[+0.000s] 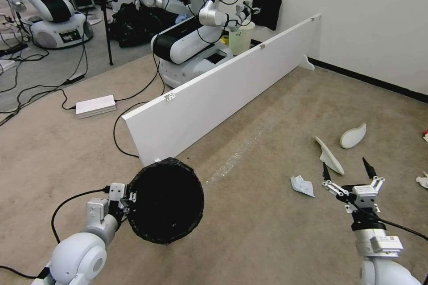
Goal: Pick up the trash bin, then pick up the garbage from the floor and place it into the trash bin.
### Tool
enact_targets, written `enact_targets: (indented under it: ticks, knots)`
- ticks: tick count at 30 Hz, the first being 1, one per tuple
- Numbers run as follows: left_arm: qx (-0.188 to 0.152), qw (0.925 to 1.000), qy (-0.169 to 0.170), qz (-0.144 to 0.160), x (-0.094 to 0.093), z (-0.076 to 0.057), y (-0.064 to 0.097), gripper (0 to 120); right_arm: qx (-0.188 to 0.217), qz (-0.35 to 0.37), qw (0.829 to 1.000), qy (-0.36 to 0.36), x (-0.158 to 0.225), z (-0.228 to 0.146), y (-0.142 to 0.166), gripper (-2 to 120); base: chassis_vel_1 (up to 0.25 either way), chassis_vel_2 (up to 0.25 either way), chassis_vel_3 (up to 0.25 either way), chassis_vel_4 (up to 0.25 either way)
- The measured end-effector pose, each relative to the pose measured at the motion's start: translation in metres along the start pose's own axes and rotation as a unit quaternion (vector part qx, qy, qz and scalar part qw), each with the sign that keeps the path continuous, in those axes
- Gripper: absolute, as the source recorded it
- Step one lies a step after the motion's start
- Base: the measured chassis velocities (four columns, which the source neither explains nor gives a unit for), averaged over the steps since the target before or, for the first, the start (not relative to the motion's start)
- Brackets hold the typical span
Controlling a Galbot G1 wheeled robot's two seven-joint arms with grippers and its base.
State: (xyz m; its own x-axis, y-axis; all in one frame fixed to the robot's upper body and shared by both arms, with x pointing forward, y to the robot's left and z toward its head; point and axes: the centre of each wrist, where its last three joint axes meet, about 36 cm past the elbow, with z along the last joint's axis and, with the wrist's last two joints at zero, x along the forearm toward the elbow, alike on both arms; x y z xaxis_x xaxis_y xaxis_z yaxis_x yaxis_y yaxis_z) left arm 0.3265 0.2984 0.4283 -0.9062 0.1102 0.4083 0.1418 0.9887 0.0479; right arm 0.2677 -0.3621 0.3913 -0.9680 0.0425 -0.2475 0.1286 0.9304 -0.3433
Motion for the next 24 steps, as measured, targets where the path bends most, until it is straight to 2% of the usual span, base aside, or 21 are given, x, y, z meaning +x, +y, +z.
enact_targets:
  ticks: [4, 6, 7, 14, 16, 17, 19, 20, 22, 23, 24]
  knots:
    - [-0.008, 0.9998, -0.016, 0.008, 0.001, -0.003, -0.002, 2, 0.008, 0.001, 1.000, -0.001, 0.005, -0.005, -0.004, 100, 0.000, 0.000, 0.000, 0.000]
    - [-0.031, 0.9988, -0.032, 0.018, 0.001, -0.003, -0.002, 2, 0.018, 0.004, 1.000, -0.002, 0.009, -0.012, -0.010, 100, 0.000, 0.000, 0.000, 0.000]
    - [-0.031, 0.9988, -0.032, 0.018, 0.001, -0.003, -0.002, 2, 0.018, 0.004, 1.000, -0.002, 0.009, -0.012, -0.010, 100, 0.000, 0.000, 0.000, 0.000]
    - [-0.052, 0.9960, -0.054, 0.048, -0.002, -0.010, -0.009, 2, 0.049, 0.054, 0.997, -0.004, 0.022, -0.031, -0.037, 100, 0.000, 0.000, 0.000, 0.000]
    - [-0.064, 0.9935, -0.065, 0.069, -0.009, -0.017, -0.013, 2, 0.065, 0.086, 0.994, -0.002, 0.031, -0.046, -0.055, 100, 0.000, 0.000, 0.000, 0.000]
    - [-0.064, 0.9935, -0.065, 0.069, -0.009, -0.017, -0.013, 2, 0.065, 0.086, 0.994, -0.002, 0.031, -0.046, -0.055, 100, 0.000, 0.000, 0.000, 0.000]
    - [-0.073, 0.9897, -0.083, 0.091, -0.023, -0.027, -0.017, 2, 0.087, 0.110, 0.990, -0.005, 0.039, -0.060, -0.073, 100, 0.000, 0.000, 0.000, 0.000]
    - [-0.073, 0.9897, -0.083, 0.091, -0.023, -0.027, -0.017, 2, 0.087, 0.110, 0.990, -0.005, 0.039, -0.060, -0.073, 100, 0.000, 0.000, 0.000, 0.000]
    - [-0.075, 0.9861, -0.108, 0.101, -0.040, -0.045, -0.021, 2, 0.105, 0.134, 0.985, -0.005, 0.046, -0.068, -0.086, 100, 0.000, 0.000, 0.000, 0.000]
    - [-0.075, 0.9861, -0.108, 0.101, -0.040, -0.045, -0.021, 2, 0.105, 0.134, 0.985, -0.005, 0.046, -0.068, -0.086, 100, 0.000, 0.000, 0.000, 0.000]
    - [-0.074, 0.9851, -0.117, 0.103, -0.043, -0.051, -0.023, 2, 0.108, 0.142, 0.984, -0.005, 0.048, -0.070, -0.089, 100, 0.000, 0.000, 0.000, 0.000]
